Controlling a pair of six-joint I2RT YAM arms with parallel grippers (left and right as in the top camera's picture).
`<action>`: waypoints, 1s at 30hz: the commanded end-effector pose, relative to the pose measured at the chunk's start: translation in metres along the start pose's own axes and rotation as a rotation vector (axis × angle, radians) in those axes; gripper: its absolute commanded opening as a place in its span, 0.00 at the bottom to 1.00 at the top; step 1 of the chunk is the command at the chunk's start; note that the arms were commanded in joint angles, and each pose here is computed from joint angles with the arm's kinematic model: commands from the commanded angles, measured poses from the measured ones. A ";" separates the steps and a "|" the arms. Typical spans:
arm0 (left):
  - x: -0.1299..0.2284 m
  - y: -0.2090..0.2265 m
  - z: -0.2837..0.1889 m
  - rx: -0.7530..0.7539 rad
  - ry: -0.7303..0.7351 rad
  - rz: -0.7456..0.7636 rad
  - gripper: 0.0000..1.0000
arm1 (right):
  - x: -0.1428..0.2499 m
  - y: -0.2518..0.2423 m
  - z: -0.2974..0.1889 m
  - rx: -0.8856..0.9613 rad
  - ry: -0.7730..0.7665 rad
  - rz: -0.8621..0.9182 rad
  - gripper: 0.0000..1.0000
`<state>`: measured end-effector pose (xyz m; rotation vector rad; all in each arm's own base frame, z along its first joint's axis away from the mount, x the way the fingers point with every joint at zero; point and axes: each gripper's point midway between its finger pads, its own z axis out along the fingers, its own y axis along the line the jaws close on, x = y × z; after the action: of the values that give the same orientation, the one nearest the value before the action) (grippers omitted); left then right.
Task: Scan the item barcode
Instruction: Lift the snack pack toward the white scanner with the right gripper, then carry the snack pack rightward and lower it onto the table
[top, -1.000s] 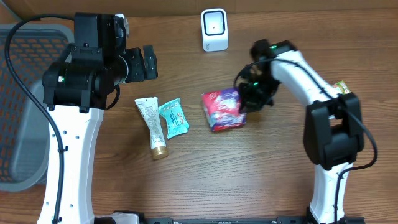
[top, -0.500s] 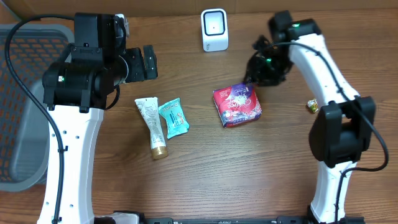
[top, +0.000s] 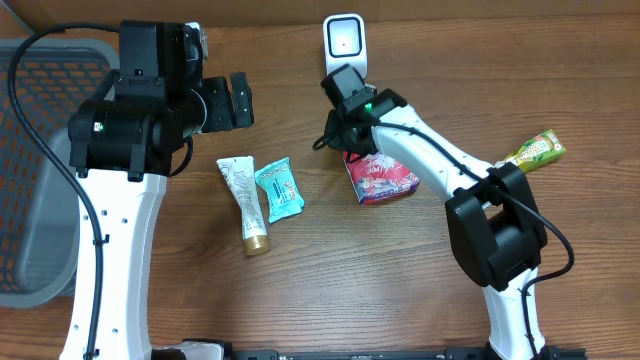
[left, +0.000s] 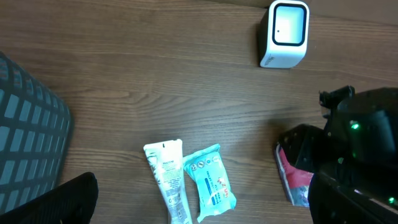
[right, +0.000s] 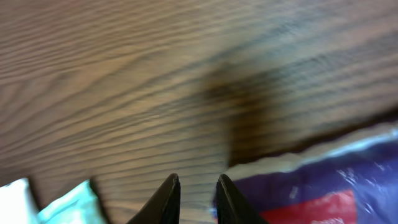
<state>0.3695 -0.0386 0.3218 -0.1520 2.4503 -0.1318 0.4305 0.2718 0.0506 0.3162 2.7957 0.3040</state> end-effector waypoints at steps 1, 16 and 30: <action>-0.003 -0.002 -0.001 0.009 -0.008 0.013 0.99 | 0.000 -0.025 0.001 0.101 -0.023 0.083 0.22; -0.003 -0.002 -0.001 0.009 -0.008 0.013 1.00 | 0.052 -0.100 -0.051 0.197 0.463 -0.297 0.21; -0.003 -0.002 -0.001 0.009 -0.008 0.013 1.00 | -0.009 -0.137 -0.154 0.091 0.262 -0.009 0.17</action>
<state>0.3695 -0.0386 0.3218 -0.1520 2.4503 -0.1318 0.3564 0.1168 0.1027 0.1932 3.2500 0.1117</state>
